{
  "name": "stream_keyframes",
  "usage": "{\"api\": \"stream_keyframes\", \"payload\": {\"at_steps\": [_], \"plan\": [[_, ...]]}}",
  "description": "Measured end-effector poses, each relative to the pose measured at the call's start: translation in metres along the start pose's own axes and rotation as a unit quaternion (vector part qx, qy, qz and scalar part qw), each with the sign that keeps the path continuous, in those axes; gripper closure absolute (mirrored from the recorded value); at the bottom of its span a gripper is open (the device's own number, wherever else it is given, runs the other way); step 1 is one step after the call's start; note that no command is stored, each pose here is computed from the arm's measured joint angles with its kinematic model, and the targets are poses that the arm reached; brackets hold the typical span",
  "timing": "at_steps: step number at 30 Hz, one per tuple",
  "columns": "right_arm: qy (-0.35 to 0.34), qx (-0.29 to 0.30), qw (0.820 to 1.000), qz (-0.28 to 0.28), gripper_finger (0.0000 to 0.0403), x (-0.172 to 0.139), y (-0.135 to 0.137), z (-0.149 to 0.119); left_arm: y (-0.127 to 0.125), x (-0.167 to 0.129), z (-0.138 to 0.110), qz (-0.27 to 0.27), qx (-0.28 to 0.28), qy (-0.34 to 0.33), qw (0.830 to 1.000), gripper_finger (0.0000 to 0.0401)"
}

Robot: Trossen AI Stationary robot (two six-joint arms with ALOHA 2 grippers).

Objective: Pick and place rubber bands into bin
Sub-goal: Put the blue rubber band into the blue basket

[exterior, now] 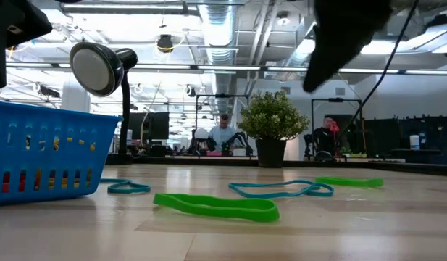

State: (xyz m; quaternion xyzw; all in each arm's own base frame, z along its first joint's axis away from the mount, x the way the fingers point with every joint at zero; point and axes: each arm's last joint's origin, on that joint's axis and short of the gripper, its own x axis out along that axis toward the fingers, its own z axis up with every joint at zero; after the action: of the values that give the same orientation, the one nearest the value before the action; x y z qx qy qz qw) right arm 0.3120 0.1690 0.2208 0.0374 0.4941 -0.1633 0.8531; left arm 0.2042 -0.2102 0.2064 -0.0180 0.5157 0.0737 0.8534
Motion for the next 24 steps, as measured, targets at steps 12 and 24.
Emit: {"api": "stream_keyframes", "payload": {"at_steps": [12,24], "plan": [[0.099,-0.122,0.987,0.046,0.029,0.06,0.035,-0.015,0.0,0.0,0.0,0.0,0.003,-0.004,1.0,0.0324],[0.112,-0.105,0.986,0.059,0.029,0.071,0.031,-0.008,0.0,0.0,0.001,0.0,-0.001,-0.004,1.0,0.0324]]}}
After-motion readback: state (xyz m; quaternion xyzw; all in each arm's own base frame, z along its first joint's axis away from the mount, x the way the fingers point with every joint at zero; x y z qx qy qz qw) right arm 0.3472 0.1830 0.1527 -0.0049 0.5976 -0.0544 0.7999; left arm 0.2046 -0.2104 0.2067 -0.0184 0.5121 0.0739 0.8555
